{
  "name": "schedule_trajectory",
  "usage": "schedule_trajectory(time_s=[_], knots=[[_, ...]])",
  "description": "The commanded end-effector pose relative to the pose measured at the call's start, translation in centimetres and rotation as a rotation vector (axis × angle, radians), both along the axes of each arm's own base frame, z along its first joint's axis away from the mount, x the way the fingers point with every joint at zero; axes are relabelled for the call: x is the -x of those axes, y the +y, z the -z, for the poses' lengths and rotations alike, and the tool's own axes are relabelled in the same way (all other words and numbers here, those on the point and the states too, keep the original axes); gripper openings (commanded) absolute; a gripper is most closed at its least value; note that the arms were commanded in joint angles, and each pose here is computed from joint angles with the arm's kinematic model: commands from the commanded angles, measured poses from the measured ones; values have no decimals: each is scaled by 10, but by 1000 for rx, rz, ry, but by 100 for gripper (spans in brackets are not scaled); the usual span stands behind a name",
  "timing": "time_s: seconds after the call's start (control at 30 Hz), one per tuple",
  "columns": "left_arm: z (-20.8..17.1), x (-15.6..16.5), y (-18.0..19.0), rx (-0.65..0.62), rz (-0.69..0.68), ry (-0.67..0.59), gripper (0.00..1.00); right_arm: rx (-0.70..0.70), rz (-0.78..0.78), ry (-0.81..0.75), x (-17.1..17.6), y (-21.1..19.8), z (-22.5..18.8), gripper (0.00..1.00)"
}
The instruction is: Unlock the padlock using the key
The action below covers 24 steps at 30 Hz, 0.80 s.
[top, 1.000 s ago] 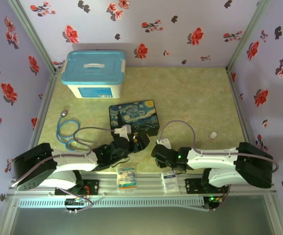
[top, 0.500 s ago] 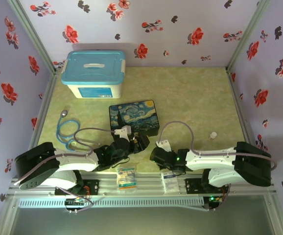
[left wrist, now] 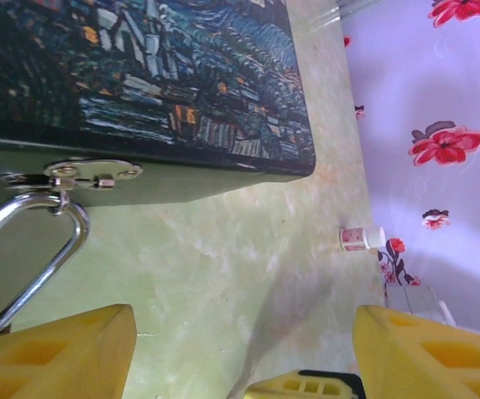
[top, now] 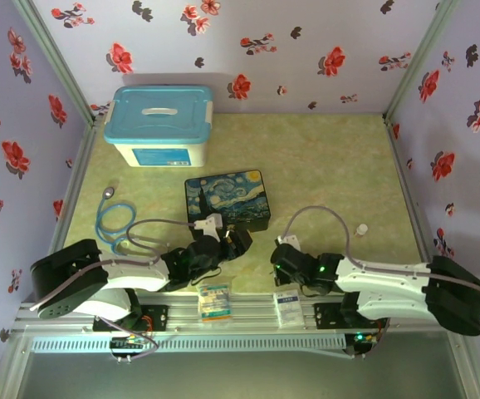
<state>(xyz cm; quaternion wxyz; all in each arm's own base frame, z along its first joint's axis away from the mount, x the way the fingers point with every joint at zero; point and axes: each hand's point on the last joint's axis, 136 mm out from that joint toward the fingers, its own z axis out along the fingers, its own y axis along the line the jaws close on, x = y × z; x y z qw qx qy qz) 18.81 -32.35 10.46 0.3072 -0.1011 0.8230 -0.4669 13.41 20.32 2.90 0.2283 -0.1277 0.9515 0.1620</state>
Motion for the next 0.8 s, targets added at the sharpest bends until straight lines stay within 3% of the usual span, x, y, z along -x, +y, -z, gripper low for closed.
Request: schedule_trajectory(time_s=[0.0, 0.17, 0.3, 0.5, 0.77], knots=[[-9, -2, -7, 12, -8, -41, 69, -49, -45, -6, -1, 5, -13, 0], [-8, -1, -13, 17, -3, -32, 67, -104, -8, -6, -7, 7, -29, 0], [-23, 5, -17, 245, -66, 15, 64, -206, 46, -6, -16, 14, -49, 0], [-65, 13, -30, 578, -168, 90, 73, -269, 65, -127, -39, 27, -106, 0], [-86, 21, -13, 698, -284, 122, 81, -410, 75, -224, -60, 53, -152, 0]])
